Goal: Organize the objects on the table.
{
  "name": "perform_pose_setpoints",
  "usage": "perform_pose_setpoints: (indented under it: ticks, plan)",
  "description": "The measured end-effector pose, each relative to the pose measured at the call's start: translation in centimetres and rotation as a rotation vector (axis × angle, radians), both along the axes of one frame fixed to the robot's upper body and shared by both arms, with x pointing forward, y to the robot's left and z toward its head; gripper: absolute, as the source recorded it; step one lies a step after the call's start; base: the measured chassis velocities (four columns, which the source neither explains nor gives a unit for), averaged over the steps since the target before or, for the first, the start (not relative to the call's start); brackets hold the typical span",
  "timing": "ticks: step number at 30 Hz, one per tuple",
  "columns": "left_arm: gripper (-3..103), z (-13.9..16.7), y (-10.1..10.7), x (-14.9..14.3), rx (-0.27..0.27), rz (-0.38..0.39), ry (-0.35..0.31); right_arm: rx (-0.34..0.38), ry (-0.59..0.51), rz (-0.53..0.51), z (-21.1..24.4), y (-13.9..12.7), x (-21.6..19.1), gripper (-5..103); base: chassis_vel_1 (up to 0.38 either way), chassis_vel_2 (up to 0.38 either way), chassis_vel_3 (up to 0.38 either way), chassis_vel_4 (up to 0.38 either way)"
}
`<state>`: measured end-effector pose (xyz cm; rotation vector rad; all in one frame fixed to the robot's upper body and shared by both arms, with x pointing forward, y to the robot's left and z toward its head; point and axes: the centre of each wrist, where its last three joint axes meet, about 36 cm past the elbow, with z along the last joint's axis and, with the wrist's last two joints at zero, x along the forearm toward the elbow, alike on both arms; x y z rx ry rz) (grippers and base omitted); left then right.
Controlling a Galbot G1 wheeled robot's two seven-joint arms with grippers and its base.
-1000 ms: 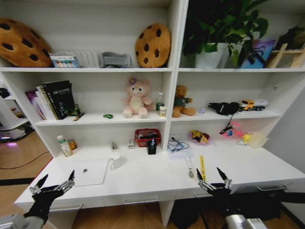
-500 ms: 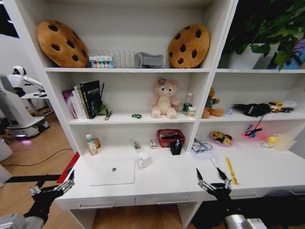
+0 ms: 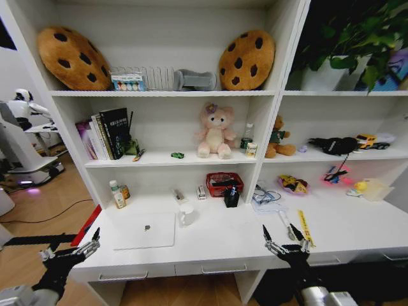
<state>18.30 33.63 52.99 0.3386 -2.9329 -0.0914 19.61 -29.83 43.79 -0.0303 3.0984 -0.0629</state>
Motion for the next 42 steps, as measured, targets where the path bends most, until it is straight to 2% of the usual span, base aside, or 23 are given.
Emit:
perform_pose_setpoints:
  ticks: [12, 25, 42]
  plan:
    - [100, 0.01, 0.01, 0.0, 0.001, 0.001, 0.0, 0.0, 0.0, 0.0, 0.0, 0.01, 0.0, 100, 0.114, 0.123, -0.139, -0.122]
    - [100, 0.0, 0.0, 0.0, 0.0, 0.0, 0.0, 0.0, 0.0, 0.0, 0.0, 0.0, 0.0, 100, -0.007, -0.014, 0.012, 0.016]
    - [100, 0.01, 0.0, 0.0, 0.0, 0.0, 0.0, 0.0, 0.0, 0.0, 0.0, 0.0, 0.0, 100, 0.175, -0.172, -0.18, 0.179]
